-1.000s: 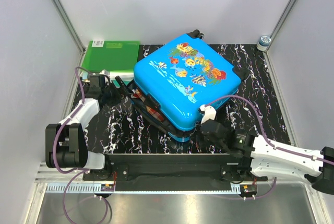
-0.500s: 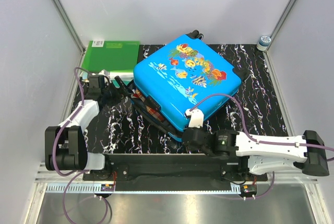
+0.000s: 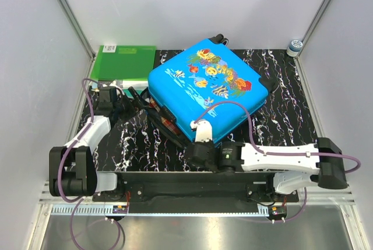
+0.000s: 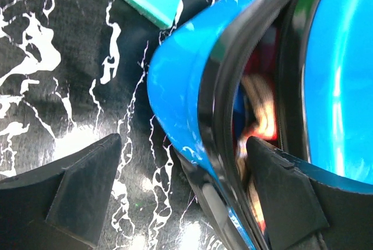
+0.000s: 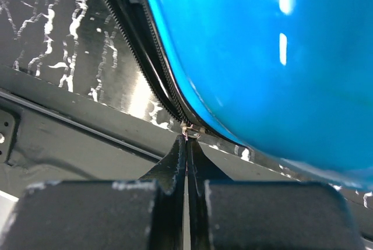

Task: Pack the luggage
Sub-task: Zip the luggage at the center of the board.

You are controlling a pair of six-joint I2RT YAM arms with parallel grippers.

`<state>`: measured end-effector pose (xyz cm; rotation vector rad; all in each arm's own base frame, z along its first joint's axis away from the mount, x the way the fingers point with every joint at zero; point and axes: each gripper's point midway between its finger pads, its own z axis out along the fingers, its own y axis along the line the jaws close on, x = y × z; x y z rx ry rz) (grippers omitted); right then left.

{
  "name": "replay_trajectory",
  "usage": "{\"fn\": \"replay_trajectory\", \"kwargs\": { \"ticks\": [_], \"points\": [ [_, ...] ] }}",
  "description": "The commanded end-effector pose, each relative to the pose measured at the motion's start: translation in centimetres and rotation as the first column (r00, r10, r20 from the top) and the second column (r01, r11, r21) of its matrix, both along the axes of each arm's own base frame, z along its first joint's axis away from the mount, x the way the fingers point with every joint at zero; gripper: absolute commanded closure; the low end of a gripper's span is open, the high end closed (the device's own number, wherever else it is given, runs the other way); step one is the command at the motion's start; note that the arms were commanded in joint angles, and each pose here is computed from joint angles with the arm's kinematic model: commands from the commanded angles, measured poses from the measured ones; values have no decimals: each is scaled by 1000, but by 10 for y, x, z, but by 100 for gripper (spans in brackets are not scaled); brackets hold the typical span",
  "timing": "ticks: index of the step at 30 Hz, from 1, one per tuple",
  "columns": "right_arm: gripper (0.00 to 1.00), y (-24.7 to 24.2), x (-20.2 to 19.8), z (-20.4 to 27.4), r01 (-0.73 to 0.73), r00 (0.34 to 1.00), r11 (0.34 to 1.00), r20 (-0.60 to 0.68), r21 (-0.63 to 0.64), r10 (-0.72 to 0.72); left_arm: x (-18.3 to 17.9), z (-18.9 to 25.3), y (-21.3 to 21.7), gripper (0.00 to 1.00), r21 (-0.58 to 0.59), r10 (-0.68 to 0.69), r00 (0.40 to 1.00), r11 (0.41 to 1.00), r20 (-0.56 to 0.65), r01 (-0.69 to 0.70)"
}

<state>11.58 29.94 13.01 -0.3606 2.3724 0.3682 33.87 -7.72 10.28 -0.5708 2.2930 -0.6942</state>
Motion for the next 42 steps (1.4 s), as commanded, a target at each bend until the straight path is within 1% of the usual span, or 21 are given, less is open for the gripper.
{"fn": "replay_trajectory", "kwargs": {
  "ticks": [1,3,4,5,7,8,12,17,18,19,21,22,24,25,27,28,30,31,37,42],
  "points": [
    [100,71,-13,49,-86,996,972,4,220,87,1,13,-6,7,-29,-16,997,999,70,18],
    [100,81,-11,45,-106,994,975,16,196,105,1,14,-8,7,-34,-21,997,999,79,24],
    [100,88,-9,53,-112,994,972,27,208,109,0,15,-8,7,-36,-21,997,999,80,24],
    [100,93,-9,48,-118,993,974,26,191,116,0,15,-8,7,-38,-21,997,999,81,24],
    [100,101,-6,52,-120,993,973,29,198,117,0,16,-9,8,-41,-26,996,999,84,30],
    [100,104,-4,48,-113,994,975,24,191,111,0,16,-10,9,-42,-31,996,999,87,34],
    [100,111,0,51,-98,995,971,21,219,96,0,16,-11,23,-45,-35,995,998,95,40],
    [100,108,2,52,-87,996,969,16,231,86,4,14,-9,25,-39,-27,995,999,93,31],
    [100,106,3,51,-83,997,969,15,231,81,5,14,-9,29,-38,-24,995,999,93,28],
    [100,104,3,52,-81,997,969,14,234,80,6,12,-9,36,-39,-24,996,999,88,27],
    [100,102,3,50,-74,997,968,12,238,73,9,12,-8,46,-35,-22,996,999,87,25],
    [100,101,2,52,-73,997,967,11,243,73,10,11,-8,57,-35,-20,997,999,81,23],
    [100,97,3,51,-68,998,968,13,241,67,11,10,-8,68,-35,-22,997,999,79,25],
    [100,96,3,52,-67,998,967,15,244,66,11,8,-8,77,-32,-22,997,999,75,25],
    [100,94,3,52,-65,998,967,17,246,63,10,6,-19,85,-28,-53,996,998,70,55],
    [100,92,3,53,-63,998,967,19,247,60,10,6,-21,92,-27,-60,996,998,71,62],
    [100,89,2,53,-59,998,966,16,250,57,8,4,-28,98,-22,-83,994,996,65,85],
    [100,87,3,53,-54,999,966,17,252,51,8,4,-30,100,-22,-91,994,996,65,92],
    [100,75,4,57,-31,999,961,21,274,26,1,6,-49,100,-22,-128,989,991,69,130],
    [100,72,3,56,-19,1000,959,14,283,16,-7,18,-71,100,-7,-156,982,988,104,157]
  ]
}}
